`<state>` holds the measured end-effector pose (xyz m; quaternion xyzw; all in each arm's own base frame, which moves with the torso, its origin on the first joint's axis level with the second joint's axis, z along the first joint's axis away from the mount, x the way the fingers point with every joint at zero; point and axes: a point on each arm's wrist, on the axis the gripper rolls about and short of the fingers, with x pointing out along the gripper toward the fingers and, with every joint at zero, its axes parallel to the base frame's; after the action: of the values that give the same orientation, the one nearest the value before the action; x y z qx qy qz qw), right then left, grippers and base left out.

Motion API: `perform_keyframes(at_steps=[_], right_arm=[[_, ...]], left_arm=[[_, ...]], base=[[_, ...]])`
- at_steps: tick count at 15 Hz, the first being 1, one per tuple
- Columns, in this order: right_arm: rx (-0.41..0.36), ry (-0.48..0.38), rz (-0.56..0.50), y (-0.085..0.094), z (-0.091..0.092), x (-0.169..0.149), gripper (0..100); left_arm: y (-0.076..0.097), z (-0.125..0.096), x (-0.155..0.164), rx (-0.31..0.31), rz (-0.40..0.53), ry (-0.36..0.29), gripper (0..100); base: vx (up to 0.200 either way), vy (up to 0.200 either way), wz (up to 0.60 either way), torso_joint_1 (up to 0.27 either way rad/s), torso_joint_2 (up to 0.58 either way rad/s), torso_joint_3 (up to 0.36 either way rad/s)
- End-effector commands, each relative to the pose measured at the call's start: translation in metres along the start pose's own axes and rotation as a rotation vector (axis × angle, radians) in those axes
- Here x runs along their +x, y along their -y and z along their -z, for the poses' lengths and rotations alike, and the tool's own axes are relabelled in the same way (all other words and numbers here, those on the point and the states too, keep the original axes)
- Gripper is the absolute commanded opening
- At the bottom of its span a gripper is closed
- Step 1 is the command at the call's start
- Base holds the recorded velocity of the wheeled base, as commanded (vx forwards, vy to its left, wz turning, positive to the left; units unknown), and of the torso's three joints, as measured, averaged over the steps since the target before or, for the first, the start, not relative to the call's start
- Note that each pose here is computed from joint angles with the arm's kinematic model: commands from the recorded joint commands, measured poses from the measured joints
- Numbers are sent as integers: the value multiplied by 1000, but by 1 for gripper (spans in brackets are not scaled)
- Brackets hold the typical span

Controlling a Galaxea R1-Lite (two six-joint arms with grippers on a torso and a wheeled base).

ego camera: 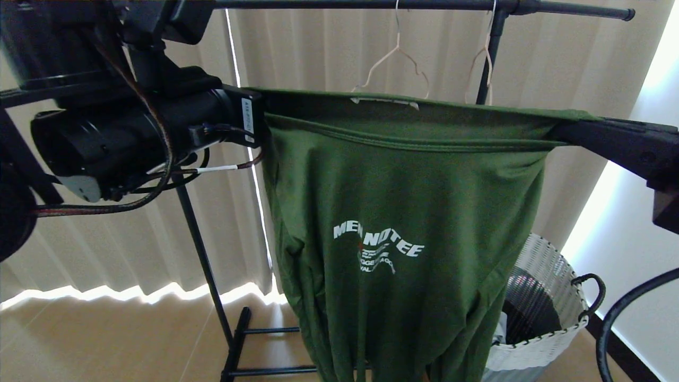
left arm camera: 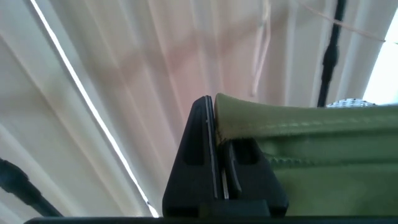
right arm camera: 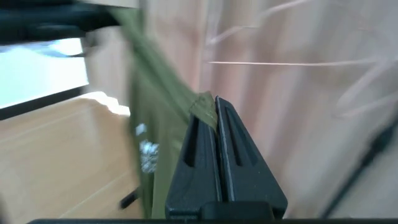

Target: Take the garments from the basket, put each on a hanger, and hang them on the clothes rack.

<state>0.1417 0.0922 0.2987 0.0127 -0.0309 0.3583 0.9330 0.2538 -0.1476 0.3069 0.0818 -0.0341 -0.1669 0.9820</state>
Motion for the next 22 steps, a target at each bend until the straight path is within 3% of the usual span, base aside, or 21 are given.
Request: perform_keyframes(at_steps=[1,5,10,14,17,19,22], right_arm=[[-4,20,-48,-4,1,-16,0],[-1,-3,-77,-4,7,-13,0],[-41,-43,-16,9,13,6,0],[-45,-30,7,19,2,30,0],[-46,-6,27,28,-2,48,0],[-52,43,51,32,0,61,0],[-54,84,74,39,7,82,0]], left_arm=[[2,14,16,-1,-8,-42,0],[4,16,16,-3,1,-46,0],[-1,7,-4,-3,23,-42,0],[-8,-2,-48,-1,202,-78,0],[-11,-11,-70,-9,344,-49,0],[-12,-16,-81,-10,389,-24,0],[-13,-13,-104,-12,520,11,0]], base=[[0,0,0,0,0,0],[0,0,0,0,0,0],[0,0,0,0,0,0],[0,0,0,0,0,0],[0,0,0,0,0,0],[0,0,0,0,0,0],[0,0,0,0,0,0]])
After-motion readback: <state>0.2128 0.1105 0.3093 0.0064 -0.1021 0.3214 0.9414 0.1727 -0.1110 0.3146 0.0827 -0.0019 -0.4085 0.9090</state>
